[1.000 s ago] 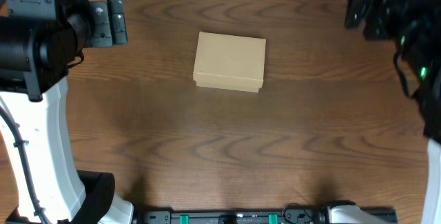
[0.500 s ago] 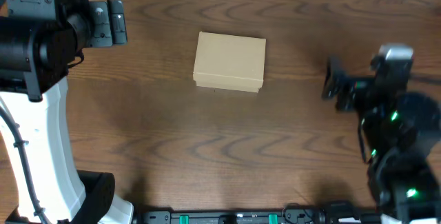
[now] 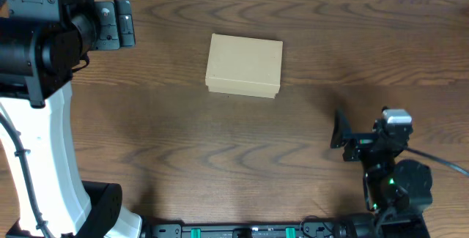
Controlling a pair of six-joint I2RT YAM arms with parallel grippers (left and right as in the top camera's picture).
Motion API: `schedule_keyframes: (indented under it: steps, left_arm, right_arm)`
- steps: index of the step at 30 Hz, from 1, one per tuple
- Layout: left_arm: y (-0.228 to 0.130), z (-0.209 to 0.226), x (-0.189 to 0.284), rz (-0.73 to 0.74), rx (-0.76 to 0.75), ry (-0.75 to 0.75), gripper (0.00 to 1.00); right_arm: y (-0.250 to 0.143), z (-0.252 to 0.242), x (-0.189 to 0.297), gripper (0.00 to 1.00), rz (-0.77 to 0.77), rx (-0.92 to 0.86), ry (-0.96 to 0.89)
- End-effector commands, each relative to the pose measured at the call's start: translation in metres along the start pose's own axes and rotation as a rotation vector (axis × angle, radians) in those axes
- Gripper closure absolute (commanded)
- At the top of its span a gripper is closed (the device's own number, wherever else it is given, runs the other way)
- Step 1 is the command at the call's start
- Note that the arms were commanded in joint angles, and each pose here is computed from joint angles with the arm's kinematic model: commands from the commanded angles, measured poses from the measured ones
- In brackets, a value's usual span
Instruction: Pack container
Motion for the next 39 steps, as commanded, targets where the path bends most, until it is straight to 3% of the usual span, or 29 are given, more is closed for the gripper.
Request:
schedule_keyframes:
  steps: [1,22,39]
  left_arm:
    - [-0.001,0.002,-0.002,0.012,-0.003,0.019,0.05]
    - [-0.001,0.002,-0.002,0.012,-0.003,0.019,0.05]
    - [-0.001,0.002,-0.002,0.012,-0.003,0.019,0.05]
  right_arm:
    - [-0.012,-0.007,0.002,0.01,-0.01,-0.035,-0.016]
    - [-0.069,-0.025,0.0,0.01,-0.021,-0.138,-0.014]
    - [-0.092,-0.036,-0.002,0.01,0.086,-0.138,-0.088]
Point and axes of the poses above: each gripper's point midway between its finger pads, its own x axis back along the fingers, its own z axis along the line the jaws close on, y = z × x, the point moved 8 cm from there along x, back along the fingers, and after that the axes turned 12 degrees about -x, right-handed, at the moved point
